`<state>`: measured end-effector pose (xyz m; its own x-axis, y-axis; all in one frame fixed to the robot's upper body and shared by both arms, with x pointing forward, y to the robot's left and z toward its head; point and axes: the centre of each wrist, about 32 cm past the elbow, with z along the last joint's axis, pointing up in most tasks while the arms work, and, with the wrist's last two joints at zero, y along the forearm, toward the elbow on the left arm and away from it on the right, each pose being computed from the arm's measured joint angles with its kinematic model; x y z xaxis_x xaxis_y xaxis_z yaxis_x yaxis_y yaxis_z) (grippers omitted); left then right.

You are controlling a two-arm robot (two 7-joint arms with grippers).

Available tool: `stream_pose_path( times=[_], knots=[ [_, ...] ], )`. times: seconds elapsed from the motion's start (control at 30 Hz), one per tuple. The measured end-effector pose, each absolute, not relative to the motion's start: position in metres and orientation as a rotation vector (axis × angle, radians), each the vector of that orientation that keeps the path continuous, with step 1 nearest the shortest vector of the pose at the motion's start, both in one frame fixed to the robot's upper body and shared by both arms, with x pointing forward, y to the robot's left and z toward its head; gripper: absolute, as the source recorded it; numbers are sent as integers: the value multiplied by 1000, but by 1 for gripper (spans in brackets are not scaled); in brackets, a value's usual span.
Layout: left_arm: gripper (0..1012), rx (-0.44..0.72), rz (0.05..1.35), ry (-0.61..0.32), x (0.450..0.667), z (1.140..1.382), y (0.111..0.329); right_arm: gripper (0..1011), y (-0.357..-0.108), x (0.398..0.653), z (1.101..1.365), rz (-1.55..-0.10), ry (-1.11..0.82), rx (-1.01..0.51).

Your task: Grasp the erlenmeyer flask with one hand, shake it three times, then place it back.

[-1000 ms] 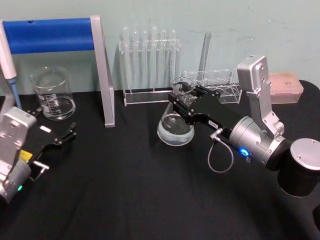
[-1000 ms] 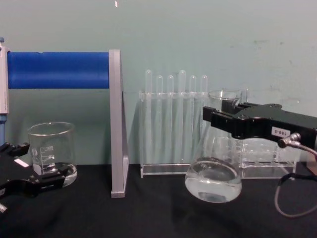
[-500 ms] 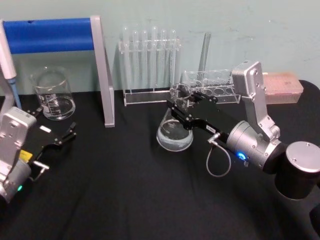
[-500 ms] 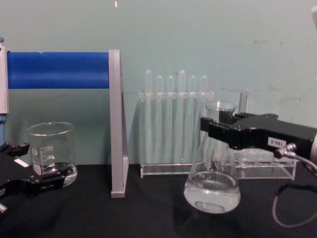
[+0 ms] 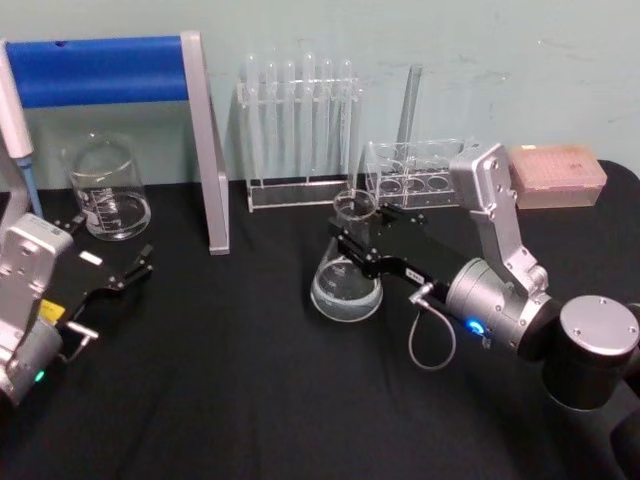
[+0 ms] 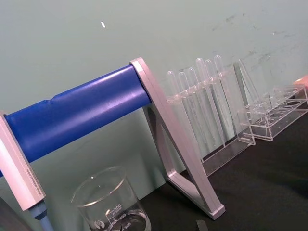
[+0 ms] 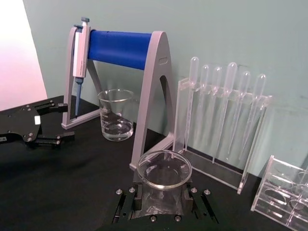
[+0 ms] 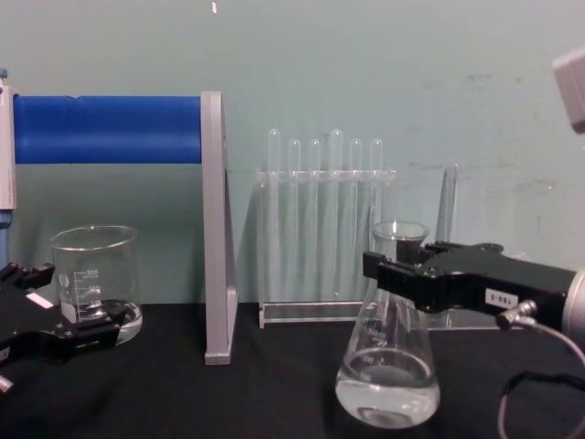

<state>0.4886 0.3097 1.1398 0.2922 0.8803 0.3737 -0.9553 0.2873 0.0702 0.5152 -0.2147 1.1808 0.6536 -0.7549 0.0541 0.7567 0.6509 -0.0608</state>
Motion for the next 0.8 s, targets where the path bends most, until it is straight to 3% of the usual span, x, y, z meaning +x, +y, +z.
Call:
stream_pose_path(
  times=[0.8],
  knots=[
    [1001, 304, 1248, -285, 489, 1140, 310, 456, -210, 514, 1168, -835, 13, -96]
  ],
)
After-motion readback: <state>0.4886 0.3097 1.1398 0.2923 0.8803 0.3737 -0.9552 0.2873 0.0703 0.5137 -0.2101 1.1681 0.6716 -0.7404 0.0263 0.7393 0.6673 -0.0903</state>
